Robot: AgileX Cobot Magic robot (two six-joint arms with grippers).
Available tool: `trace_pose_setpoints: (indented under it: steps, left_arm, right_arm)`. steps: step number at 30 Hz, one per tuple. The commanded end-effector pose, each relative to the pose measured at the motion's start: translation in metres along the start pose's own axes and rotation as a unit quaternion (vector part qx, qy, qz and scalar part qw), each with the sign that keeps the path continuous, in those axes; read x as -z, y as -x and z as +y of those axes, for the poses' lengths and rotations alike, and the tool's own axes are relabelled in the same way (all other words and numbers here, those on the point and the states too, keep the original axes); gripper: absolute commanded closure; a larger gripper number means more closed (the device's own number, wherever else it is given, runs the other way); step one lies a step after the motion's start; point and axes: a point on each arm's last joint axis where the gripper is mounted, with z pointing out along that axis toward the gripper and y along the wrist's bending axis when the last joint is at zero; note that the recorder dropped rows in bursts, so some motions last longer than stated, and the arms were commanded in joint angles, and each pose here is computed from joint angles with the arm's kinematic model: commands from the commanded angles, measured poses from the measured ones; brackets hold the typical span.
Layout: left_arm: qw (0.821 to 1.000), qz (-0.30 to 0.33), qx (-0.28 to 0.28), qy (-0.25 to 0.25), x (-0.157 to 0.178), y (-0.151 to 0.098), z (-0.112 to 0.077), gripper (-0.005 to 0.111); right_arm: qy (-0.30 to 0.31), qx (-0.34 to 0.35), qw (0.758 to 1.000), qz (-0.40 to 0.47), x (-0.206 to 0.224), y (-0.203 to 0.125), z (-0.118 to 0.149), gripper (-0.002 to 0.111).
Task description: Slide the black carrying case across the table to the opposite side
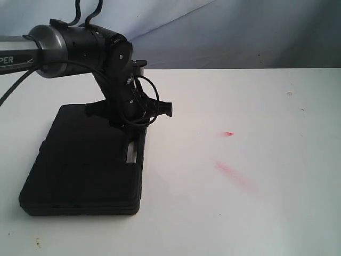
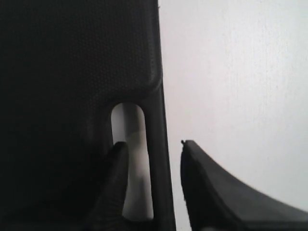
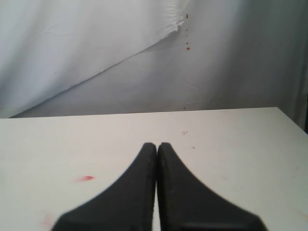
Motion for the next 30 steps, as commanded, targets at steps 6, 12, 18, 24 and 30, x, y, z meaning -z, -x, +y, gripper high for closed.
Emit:
trace_pose_setpoints:
  steps: [6,12,18,24,30]
  left_arm:
    - [1.0,-0.001,0.002,-0.014,-0.019,0.001,-0.006,0.07]
    - [1.0,0.002,0.001,-0.012,-0.032,0.001,-0.006,0.085]
    - [1.0,0.001,0.001,-0.012,-0.041,0.001,-0.007,0.094]
    - [1.0,-0.004,-0.013,-0.011,-0.045,0.002,-0.007,0.094]
    - [1.0,0.01,-0.013,-0.004,-0.054,-0.001,-0.005,0.094]
  right_arm:
    - [-0.003,0.001,1.0,-0.004,0.0,0.0,0.0,0.108]
    - [-0.003,0.001,1.0,-0.004,0.0,0.0,0.0,0.108]
    - [-0.003,0.001,1.0,-0.004,0.0,0.0,0.0,0.108]
    - [-0.003,0.001,1.0,-0.004,0.0,0.0,0.0,0.108]
    - [-0.003,0.001,1.0,-0.004,0.0,0.0,0.0,0.108]
